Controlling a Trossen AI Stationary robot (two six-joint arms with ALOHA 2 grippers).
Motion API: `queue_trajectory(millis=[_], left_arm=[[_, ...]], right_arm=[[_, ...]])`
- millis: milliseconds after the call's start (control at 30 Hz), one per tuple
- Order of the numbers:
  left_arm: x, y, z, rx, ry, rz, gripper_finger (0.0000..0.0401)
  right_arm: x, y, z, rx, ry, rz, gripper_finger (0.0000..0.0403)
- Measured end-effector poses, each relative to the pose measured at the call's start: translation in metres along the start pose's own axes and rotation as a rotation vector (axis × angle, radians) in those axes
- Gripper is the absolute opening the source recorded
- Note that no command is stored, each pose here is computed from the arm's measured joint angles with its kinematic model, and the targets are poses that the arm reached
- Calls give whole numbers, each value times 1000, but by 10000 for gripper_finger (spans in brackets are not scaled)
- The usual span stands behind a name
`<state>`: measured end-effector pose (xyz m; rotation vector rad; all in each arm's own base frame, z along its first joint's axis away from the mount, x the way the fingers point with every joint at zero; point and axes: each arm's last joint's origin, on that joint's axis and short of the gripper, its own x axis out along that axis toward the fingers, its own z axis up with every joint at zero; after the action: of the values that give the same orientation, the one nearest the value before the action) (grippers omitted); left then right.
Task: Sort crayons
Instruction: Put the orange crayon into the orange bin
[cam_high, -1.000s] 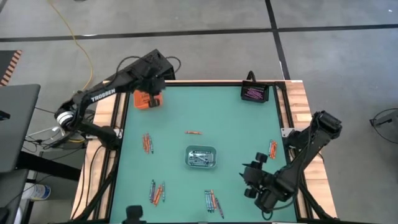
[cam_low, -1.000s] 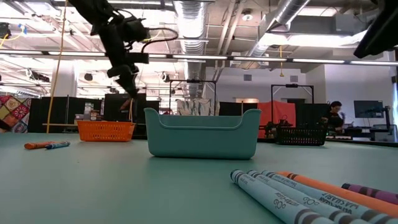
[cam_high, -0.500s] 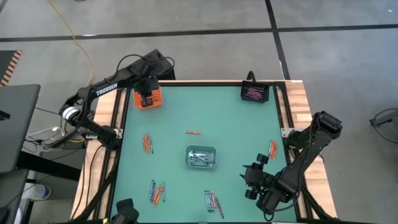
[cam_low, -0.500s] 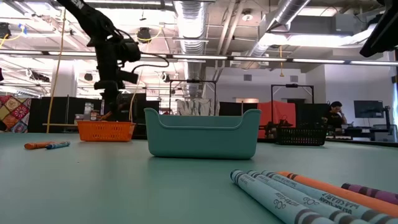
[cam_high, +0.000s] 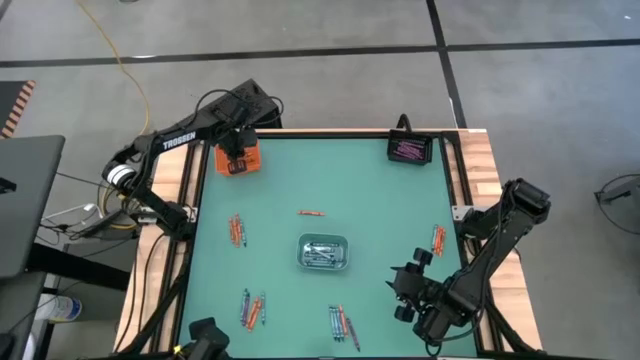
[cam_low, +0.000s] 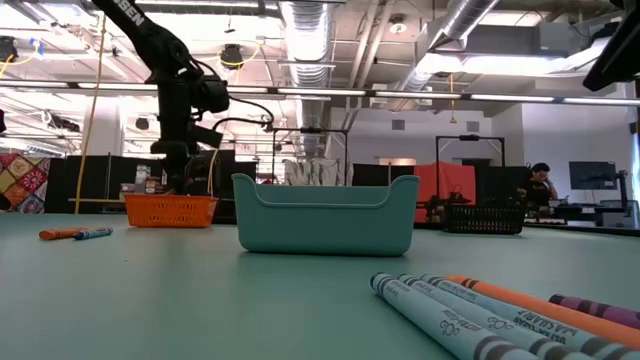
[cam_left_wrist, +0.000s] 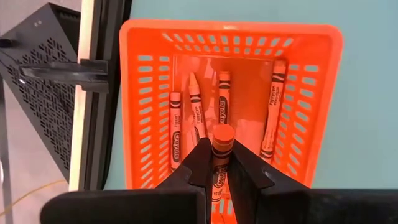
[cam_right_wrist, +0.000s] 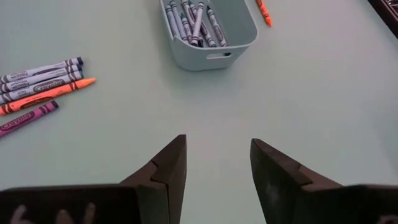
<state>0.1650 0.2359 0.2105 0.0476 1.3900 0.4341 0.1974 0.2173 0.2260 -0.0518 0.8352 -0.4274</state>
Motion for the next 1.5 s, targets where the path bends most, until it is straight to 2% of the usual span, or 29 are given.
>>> queue_trajectory(millis=[267, 667, 1067, 1200, 1333, 1500], left_arm=[[0, -1, -1, -2, 15, -3, 20], [0, 0, -2, -42, 31, 15, 94], [-4, -1, -1, -73, 34, 42, 98], [-18, -3, 2, -74, -15, 100, 98], [-44, -7, 7, -87, -126, 168, 98], [-81, -25, 8, -107, -264, 193, 98]], right_arm=[[0, 0, 0, 1, 4, 2, 168], [0, 0, 0, 3, 16, 9, 168], [0, 0, -1, 1, 18, 9, 168], [0, 0, -1, -4, 20, 5, 168], [0, 0, -1, -6, 30, 6, 168], [-1, 1, -5, -6, 170, 68, 168]])
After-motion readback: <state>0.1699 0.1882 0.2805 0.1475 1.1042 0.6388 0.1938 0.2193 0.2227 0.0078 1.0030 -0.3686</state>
